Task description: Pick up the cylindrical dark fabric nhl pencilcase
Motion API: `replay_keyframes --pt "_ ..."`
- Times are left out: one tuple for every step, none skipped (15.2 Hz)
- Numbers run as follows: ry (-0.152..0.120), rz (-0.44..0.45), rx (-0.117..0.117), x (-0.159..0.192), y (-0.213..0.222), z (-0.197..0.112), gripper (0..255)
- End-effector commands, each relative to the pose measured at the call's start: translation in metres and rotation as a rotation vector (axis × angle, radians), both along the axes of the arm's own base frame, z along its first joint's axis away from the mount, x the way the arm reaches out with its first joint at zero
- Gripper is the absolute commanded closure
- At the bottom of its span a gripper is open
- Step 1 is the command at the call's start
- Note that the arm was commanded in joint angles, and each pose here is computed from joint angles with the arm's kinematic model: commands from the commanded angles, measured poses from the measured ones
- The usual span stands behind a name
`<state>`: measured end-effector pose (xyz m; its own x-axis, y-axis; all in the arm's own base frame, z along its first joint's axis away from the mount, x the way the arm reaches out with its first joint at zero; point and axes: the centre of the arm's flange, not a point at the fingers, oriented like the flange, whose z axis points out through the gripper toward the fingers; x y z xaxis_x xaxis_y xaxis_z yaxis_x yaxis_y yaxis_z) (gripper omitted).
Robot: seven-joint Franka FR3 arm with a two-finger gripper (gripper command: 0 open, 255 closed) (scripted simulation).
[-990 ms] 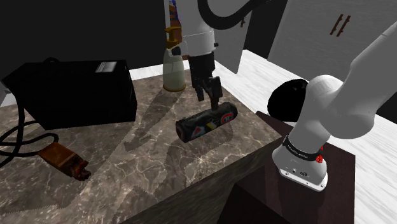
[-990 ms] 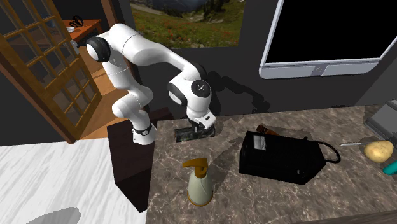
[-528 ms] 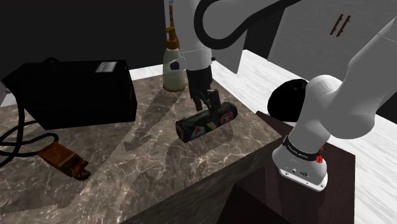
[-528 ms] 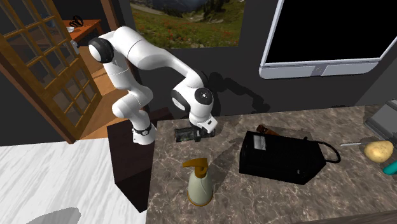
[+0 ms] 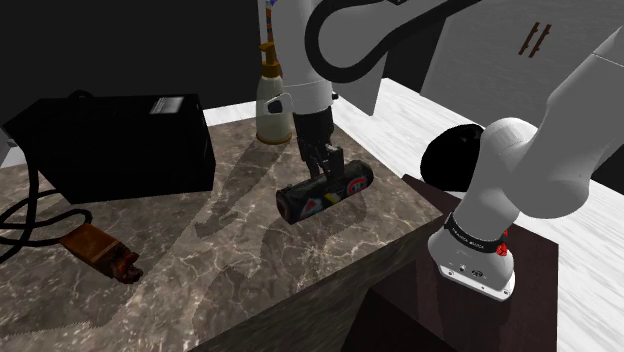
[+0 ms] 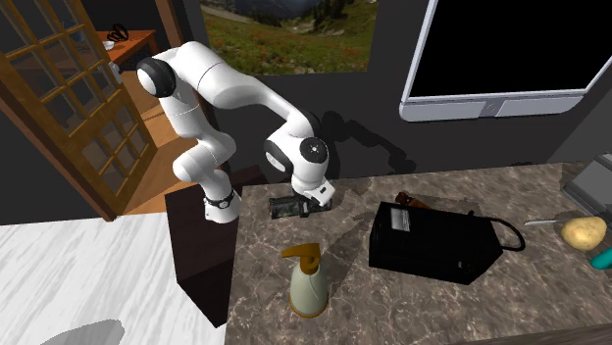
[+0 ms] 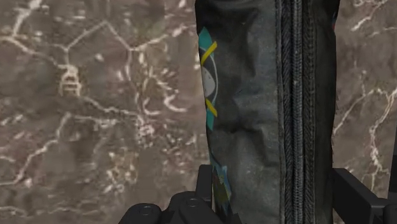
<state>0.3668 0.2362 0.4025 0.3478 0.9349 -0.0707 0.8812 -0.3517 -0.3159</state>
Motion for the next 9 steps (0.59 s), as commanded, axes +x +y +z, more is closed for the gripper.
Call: replay_keyframes --pt "0.001 0.000 -0.001 0.000 0.000 -0.002 255" --pt "0.001 0.000 -0.001 0.000 0.000 -0.002 255" --pt "0.001 0.000 -0.001 0.000 0.001 -0.002 255" --pt "0.001 0.000 -0.001 0.000 0.000 -0.001 255" --pt "0.001 0.000 -0.001 0.000 0.000 0.004 255" --pt "0.001 0.000 -0.001 0.000 0.000 0.009 255" --pt "0.001 0.000 -0.001 0.000 0.000 0.014 255" --pt "0.001 0.000 -0.001 0.000 0.000 0.020 255" --pt "0.001 0.000 -0.001 0.000 0.000 0.025 255"
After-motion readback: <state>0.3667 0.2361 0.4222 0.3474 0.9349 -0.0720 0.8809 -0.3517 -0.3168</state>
